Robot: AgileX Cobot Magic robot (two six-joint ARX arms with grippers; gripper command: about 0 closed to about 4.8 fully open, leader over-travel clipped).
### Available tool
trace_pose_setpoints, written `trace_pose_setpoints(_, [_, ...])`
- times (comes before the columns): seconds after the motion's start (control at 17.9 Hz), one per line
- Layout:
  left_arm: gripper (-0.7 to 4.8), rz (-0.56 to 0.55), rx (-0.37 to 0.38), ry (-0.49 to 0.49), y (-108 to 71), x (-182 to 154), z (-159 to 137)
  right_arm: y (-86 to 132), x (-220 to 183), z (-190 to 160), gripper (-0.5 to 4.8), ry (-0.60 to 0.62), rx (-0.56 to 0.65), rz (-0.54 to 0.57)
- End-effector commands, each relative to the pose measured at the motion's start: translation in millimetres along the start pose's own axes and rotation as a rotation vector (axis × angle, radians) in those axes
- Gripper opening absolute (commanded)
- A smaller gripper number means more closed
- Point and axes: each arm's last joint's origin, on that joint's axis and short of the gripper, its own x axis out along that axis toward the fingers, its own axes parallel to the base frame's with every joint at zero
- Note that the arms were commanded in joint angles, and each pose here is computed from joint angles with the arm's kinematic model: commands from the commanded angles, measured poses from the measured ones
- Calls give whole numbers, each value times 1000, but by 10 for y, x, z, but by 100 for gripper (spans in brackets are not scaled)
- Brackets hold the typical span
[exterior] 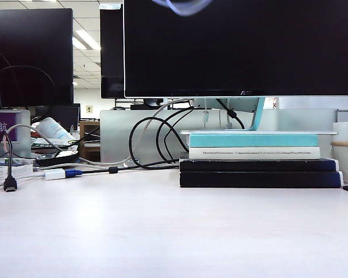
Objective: Unfold the white charging cable into a straight cable.
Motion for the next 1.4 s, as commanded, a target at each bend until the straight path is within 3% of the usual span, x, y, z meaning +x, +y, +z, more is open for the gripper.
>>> trace_pose_setpoints(0.06, [479, -21, 8, -78, -54, -58, 94, -30, -32, 123, 0, -136, 10, 2])
trace_pose_setpoints(0.34, [479, -90, -13, -127, -72, -63, 157, -40, -37, 161, 0, -176, 20, -7])
trace_pose_setpoints(0.45, [479, -177, -32, -123, -98, -67, 157, -68, -49, 233, 0, -251, 30, -35])
trace_pose_setpoints(0.73, [479, -166, -28, -123, -94, -66, 157, -97, -65, 276, 0, -288, 31, -94])
trace_pose_setpoints(0.89, [461, -105, -7, -110, -76, -60, 134, -98, -99, 291, 0, -311, 30, -96])
trace_pose_setpoints(0.95, [270, -76, 5, -95, -66, -56, 113, -88, -139, 284, 0, -318, 35, -83])
trace_pose_setpoints(1.01, [192, -75, 14, -97, -66, -56, 115, -86, -160, 283, 0, -323, 36, -84])
trace_pose_setpoints(1.12, [115, -55, 28, -104, -61, -57, 124, -80, -186, 282, 0, -332, 35, -74])
trace_pose_setpoints(1.28, [57, -55, 54, -130, -61, -60, 157, -64, -189, 279, 0, -337, 51, -36])
trace_pose_setpoints(1.34, [-6, -53, 79, -136, -62, -61, 163, -60, -184, 265, 0, -321, 52, -33])
trace_pose_setpoints(1.4, [-6, -51, 96, -134, -53, -52, 161, -61, -180, 265, -1, -319, 49, -35])
